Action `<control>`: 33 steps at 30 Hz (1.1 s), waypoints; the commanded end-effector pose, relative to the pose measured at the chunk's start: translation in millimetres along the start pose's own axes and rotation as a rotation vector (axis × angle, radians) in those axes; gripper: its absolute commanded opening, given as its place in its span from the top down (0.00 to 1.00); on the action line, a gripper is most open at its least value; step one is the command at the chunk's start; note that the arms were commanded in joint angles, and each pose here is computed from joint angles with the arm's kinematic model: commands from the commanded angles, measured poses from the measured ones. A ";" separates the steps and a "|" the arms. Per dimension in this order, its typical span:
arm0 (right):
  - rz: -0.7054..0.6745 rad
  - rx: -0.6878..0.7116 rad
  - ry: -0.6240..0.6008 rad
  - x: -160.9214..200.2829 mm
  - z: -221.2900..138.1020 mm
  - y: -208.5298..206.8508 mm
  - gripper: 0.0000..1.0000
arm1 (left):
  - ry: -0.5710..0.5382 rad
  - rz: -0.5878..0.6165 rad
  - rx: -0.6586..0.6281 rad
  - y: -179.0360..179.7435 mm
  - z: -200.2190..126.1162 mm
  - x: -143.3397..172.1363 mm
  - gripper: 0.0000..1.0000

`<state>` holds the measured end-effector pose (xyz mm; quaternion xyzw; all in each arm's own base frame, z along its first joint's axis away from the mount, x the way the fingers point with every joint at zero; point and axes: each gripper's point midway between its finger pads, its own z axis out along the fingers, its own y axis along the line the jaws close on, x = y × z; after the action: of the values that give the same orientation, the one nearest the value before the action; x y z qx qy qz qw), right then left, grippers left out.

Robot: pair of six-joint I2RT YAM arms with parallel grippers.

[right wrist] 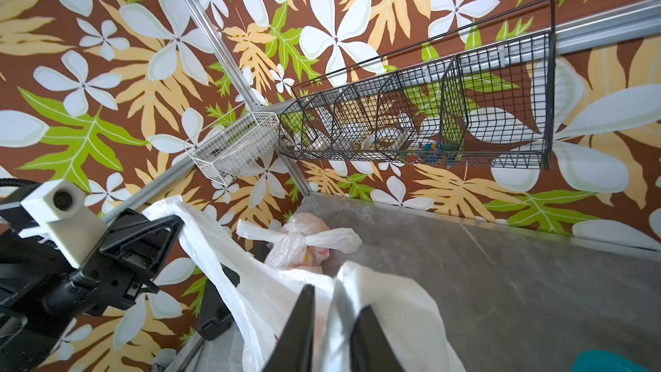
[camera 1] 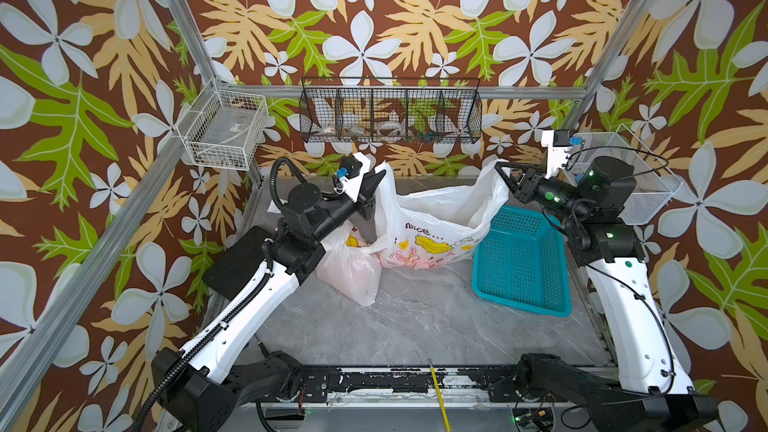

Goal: Place the oranges into plastic bags & tie knots
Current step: Adjust the plastic bag at the center of the board.

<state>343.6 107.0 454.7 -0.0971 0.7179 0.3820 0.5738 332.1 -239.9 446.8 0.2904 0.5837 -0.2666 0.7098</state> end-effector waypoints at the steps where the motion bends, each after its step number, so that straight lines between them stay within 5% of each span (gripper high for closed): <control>1: -0.004 -0.035 -0.019 -3.9 -8.2 2.5 0.68 | 0.013 -0.102 0.073 -8.4 4.1 10.4 1.00; 11: -0.197 0.172 -0.124 4.9 -84.8 -26.3 0.01 | 0.006 -0.203 0.005 20.5 3.5 21.3 1.00; 19: -0.389 -0.002 -0.111 83.9 -70.3 0.0 0.01 | 0.003 -0.222 0.014 21.2 7.7 23.8 1.00; 23: -0.417 -0.016 -0.127 93.8 -53.1 7.8 0.01 | 0.006 -0.233 0.017 21.4 9.7 26.4 1.00; 33: -0.465 0.211 -0.117 98.3 -10.2 -6.0 0.01 | -0.001 -0.239 0.022 20.2 7.5 25.9 1.00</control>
<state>285.9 151.7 359.1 -0.2304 0.6638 0.2524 0.6652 359.3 -234.0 413.1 0.2255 0.6273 -0.3526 0.6567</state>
